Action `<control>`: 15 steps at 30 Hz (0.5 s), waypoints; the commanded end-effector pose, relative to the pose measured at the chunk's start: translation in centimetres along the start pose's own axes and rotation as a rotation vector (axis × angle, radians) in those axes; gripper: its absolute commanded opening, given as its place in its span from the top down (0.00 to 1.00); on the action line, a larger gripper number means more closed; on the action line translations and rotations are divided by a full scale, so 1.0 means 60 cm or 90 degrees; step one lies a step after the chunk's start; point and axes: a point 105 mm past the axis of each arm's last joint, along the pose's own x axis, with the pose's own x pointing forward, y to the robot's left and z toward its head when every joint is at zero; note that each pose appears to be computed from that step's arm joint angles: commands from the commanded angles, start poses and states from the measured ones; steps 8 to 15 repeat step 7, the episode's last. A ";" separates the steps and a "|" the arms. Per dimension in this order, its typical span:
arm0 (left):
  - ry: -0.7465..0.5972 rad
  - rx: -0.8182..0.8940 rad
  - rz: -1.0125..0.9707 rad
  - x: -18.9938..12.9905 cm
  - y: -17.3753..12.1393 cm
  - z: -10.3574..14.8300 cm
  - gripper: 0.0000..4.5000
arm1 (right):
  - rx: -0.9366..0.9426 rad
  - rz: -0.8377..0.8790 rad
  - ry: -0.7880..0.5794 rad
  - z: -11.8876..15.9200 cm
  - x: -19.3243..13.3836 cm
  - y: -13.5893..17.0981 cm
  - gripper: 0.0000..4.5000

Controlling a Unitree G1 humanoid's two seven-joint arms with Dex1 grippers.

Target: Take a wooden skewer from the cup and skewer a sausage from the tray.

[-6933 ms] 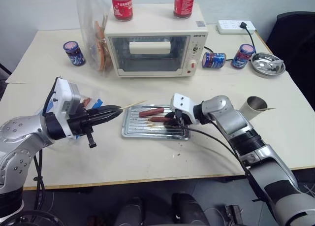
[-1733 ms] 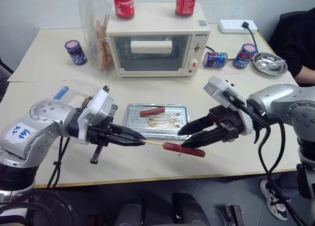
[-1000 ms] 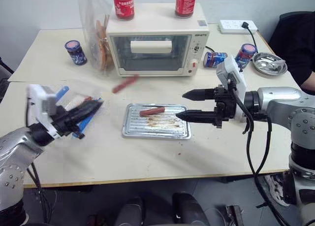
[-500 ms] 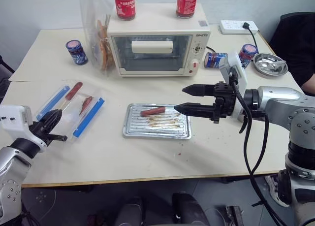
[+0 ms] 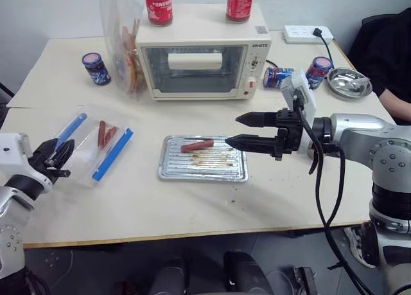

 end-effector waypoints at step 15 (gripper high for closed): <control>0.028 0.050 0.004 -0.123 0.039 0.044 0.48 | -0.058 0.021 0.046 -0.015 -0.015 -0.009 0.00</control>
